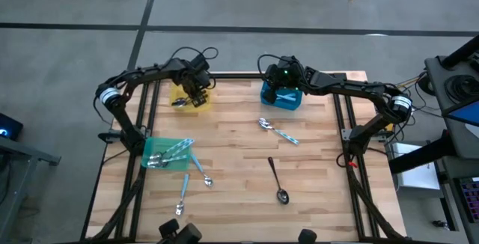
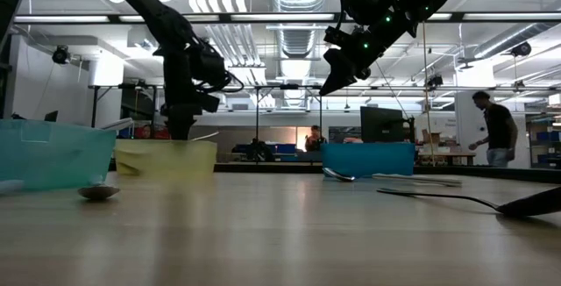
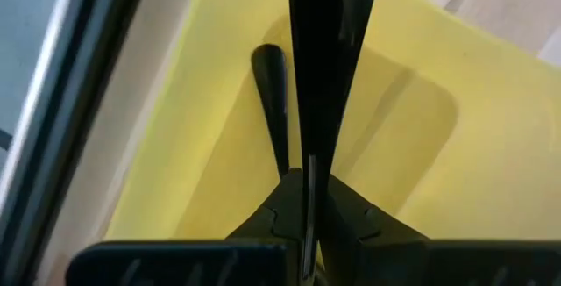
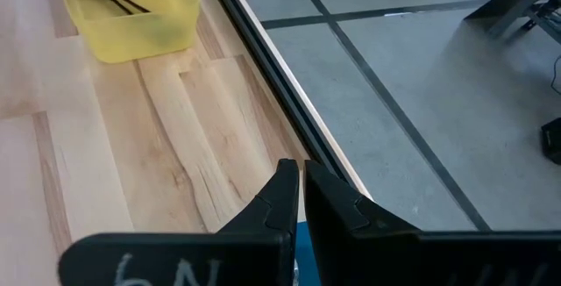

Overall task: Sort silverware by color (type)
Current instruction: Put the black spoon into the yellow bin

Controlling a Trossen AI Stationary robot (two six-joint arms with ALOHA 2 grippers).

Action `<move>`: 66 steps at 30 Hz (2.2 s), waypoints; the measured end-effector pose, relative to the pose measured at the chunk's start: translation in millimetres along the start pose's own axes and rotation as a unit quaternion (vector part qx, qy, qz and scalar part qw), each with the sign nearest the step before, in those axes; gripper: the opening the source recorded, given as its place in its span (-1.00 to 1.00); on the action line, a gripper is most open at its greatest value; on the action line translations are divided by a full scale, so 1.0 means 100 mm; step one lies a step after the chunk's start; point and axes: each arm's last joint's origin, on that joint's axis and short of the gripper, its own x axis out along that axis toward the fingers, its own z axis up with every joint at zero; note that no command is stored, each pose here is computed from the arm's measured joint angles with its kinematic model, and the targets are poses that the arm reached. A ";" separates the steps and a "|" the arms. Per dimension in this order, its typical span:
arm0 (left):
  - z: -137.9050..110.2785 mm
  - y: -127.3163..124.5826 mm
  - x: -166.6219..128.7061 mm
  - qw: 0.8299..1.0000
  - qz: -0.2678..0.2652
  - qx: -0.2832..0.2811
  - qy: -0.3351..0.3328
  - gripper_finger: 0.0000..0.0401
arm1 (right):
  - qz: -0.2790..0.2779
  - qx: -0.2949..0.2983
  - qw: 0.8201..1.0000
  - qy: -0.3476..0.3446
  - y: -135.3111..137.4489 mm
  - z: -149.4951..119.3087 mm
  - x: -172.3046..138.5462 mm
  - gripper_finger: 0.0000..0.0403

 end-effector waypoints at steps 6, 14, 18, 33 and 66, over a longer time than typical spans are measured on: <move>0.01 -0.01 0.07 1.000 -0.004 0.001 0.011 -0.97 | 0.000 0.000 1.000 0.000 0.00 0.00 0.00 -0.94; 0.02 -0.02 0.26 0.999 -0.013 0.000 0.038 -0.97 | 0.000 0.000 1.000 0.000 0.00 0.00 0.00 -0.94; 0.03 -0.02 0.29 0.999 -0.014 0.000 0.042 -0.97 | 0.000 0.000 1.000 0.000 0.00 0.00 0.00 -0.94; -0.02 -0.02 0.27 0.998 -0.022 -0.018 0.059 -0.93 | 0.000 0.000 1.000 0.001 0.00 -0.01 0.00 -0.94; -0.02 0.01 0.05 0.992 -0.012 -0.032 0.118 -0.99 | 0.000 0.000 1.000 0.002 0.00 -0.01 0.00 -0.94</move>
